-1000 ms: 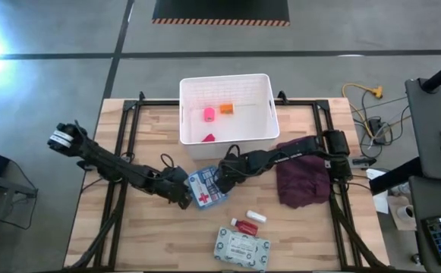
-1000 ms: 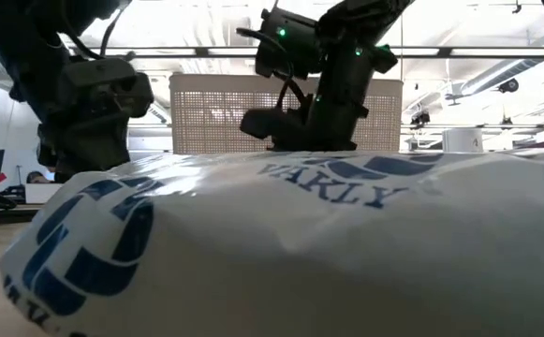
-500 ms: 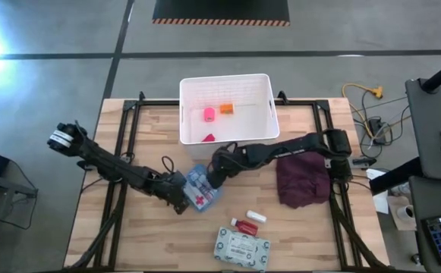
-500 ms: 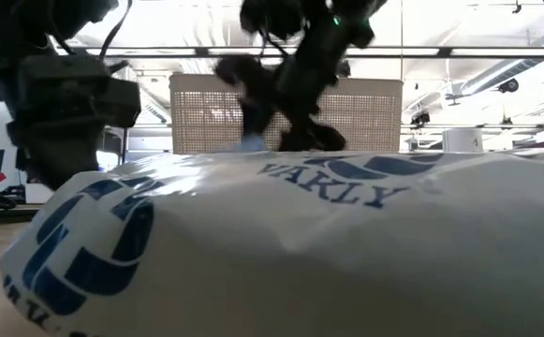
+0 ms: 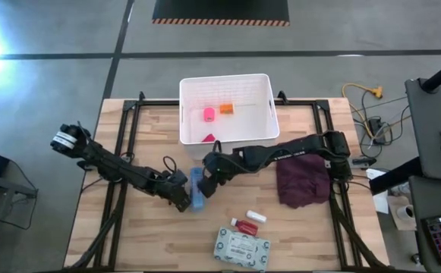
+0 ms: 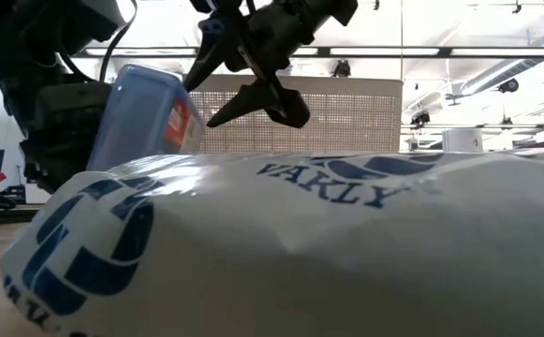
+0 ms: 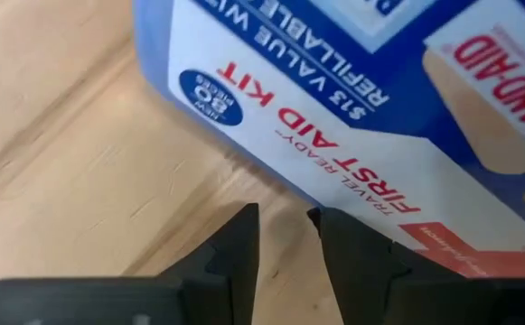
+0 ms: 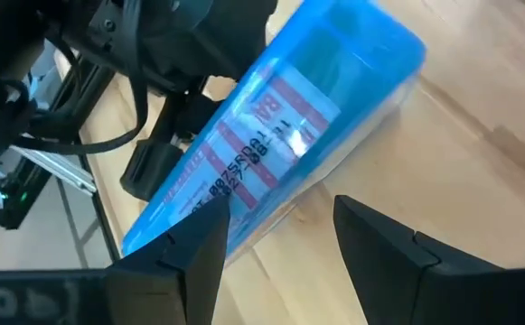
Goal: Pick & place medical supplies in basket/bin
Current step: Put the blue first aid kit into the white bin
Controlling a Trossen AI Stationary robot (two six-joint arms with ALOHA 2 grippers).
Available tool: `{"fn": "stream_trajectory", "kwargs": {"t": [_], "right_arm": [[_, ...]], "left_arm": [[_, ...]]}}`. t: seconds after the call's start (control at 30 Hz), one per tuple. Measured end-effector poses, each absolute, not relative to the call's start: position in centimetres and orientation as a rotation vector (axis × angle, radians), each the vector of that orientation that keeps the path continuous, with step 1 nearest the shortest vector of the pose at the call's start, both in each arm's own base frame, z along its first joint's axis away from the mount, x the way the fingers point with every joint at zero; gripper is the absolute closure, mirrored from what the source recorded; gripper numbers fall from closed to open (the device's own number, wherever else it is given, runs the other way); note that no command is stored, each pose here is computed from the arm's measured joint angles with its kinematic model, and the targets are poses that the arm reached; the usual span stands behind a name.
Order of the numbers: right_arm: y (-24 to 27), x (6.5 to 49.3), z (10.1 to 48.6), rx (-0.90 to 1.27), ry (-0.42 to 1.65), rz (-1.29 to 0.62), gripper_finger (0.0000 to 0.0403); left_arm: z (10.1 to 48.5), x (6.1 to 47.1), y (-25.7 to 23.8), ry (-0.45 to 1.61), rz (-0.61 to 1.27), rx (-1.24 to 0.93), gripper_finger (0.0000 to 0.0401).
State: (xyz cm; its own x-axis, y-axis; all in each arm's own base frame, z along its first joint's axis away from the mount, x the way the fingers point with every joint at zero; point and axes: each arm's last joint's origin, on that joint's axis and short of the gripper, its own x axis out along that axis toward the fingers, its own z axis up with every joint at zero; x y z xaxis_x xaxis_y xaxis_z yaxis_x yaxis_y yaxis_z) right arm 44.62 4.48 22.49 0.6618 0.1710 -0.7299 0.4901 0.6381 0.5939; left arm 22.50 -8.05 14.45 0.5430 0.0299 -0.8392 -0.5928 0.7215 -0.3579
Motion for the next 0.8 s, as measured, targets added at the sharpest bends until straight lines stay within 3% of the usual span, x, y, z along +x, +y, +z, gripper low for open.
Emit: {"fn": "stream_trajectory", "kwargs": {"t": [0.3,0.8], "right_arm": [[4.3,44.6,22.6,0.977,0.866,-0.202,0.0202],[4.3,44.4,23.7,1.015,0.829,-0.193,0.011]], "left_arm": [[14.5,22.5,-8.1,0.933,0.399,-0.688,0.0299],[14.9,22.9,-8.2,0.884,0.392,-0.7,0.0299]]}}
